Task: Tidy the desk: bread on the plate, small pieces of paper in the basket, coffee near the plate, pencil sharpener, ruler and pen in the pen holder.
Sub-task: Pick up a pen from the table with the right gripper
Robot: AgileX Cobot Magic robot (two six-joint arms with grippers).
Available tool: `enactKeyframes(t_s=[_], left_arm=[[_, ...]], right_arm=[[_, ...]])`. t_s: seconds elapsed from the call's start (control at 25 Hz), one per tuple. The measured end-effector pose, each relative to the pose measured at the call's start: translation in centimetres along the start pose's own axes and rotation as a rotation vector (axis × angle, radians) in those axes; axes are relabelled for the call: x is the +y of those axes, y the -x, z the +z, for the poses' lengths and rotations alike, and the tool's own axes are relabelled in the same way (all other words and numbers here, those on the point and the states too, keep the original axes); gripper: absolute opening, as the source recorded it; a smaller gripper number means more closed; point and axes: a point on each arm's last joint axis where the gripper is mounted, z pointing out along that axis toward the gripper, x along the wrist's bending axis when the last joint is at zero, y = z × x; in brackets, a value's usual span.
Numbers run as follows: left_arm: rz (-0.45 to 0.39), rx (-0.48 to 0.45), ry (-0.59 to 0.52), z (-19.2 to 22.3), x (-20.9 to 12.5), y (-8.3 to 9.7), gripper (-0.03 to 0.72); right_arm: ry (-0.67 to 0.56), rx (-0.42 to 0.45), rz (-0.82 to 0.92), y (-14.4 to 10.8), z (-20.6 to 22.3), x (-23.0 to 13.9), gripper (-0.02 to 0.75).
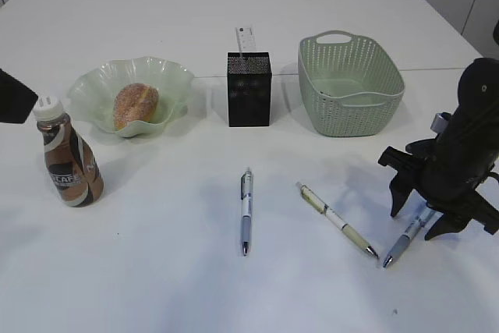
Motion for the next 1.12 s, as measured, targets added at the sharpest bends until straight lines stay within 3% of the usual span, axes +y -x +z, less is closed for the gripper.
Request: enactKeyframes(t_s=[0.4, 0.44, 0.52, 0.84, 1.0, 1.12], left_arm=[[0.0, 0.0, 0.0, 0.0, 0.0, 0.0, 0.34], [0.0, 0.0, 0.0, 0.0, 0.0, 0.0, 0.34], [0.0, 0.0, 0.0, 0.0, 0.0, 0.0, 0.34], [0.0, 0.0, 0.0, 0.0, 0.0, 0.0, 0.34], [0.0, 0.0, 0.0, 0.0, 0.0, 0.0, 0.34], [0.0, 0.0, 0.002, 0.0, 0.02, 0.0, 0.34]], right_arm=[[0.0, 0.0, 0.0, 0.0, 0.05, 0.01, 0.421], [0.0, 0.0, 0.0, 0.0, 0.05, 0.01, 0.361], [0.001, 0.0, 0.0, -0.01, 0.11, 0.02, 0.314], [0.003, 0.002, 0.0, -0.03, 0.13, 0.04, 0.263], [0.004, 0.003, 0.0, -0.04, 0.12, 0.05, 0.171], [0.005, 0.003, -0.001, -0.03, 0.13, 0.06, 0.146]])
